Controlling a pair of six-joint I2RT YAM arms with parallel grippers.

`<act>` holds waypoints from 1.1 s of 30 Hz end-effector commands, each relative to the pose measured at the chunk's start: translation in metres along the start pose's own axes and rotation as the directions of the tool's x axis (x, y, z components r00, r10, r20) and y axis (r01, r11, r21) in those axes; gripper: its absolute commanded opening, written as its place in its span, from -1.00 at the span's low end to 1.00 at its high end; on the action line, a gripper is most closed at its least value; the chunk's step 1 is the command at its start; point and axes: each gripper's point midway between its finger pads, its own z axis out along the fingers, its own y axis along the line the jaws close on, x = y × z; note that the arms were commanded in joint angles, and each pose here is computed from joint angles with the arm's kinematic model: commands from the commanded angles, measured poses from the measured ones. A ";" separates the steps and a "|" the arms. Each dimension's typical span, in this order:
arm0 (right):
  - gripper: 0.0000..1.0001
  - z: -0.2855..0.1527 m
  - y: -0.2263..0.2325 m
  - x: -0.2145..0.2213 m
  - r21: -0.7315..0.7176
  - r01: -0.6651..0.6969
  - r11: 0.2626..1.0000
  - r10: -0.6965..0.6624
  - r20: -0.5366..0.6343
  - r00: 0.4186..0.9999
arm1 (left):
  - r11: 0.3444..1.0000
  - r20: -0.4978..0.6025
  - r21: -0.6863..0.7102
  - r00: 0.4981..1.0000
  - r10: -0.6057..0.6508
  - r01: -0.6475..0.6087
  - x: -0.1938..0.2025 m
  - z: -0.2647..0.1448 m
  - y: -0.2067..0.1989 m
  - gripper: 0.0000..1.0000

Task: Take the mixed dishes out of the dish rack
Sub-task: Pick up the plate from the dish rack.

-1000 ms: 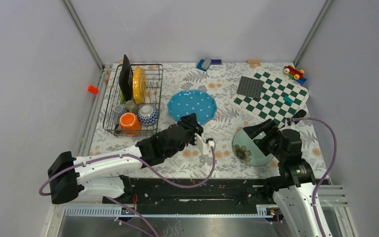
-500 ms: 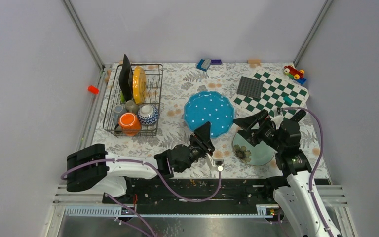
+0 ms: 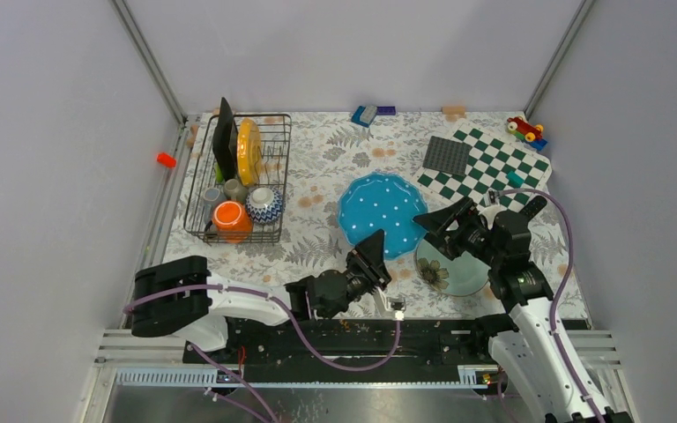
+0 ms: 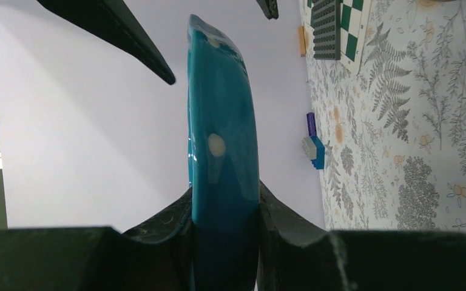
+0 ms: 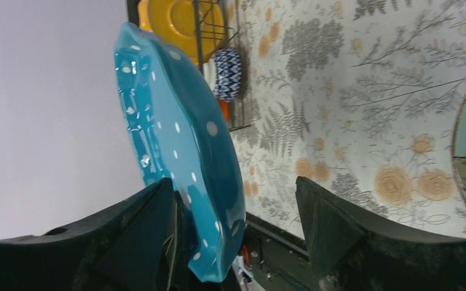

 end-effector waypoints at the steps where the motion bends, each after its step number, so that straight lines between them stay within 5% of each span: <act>1: 0.54 0.005 -0.009 -0.004 0.059 0.062 0.996 -0.065 0.039 0.997 | 0.975 -0.036 -0.212 0.997 -0.069 0.060 0.005 -0.006 0.058 -1.00; 4: 0.29 0.006 -0.014 -0.006 0.086 0.077 0.993 -0.083 0.060 0.995 | 0.980 -0.038 -0.193 0.997 -0.060 0.051 0.002 -0.003 0.050 -1.00; 7: -0.20 0.006 -0.019 -0.009 0.109 0.061 0.992 -0.070 0.087 0.994 | 0.983 -0.034 -0.177 0.998 -0.054 0.047 -0.002 0.000 0.044 -1.00; 11: -0.36 0.009 -0.020 -0.003 0.104 0.050 0.993 -0.056 0.052 0.997 | 0.983 -0.029 -0.173 0.998 -0.060 0.054 -0.007 0.002 0.042 -1.00; 33: -0.18 0.021 -0.015 0.026 0.001 0.044 0.999 -0.044 -0.072 0.996 | 0.947 0.024 -0.257 0.981 -0.195 0.194 -0.019 0.002 0.063 -1.00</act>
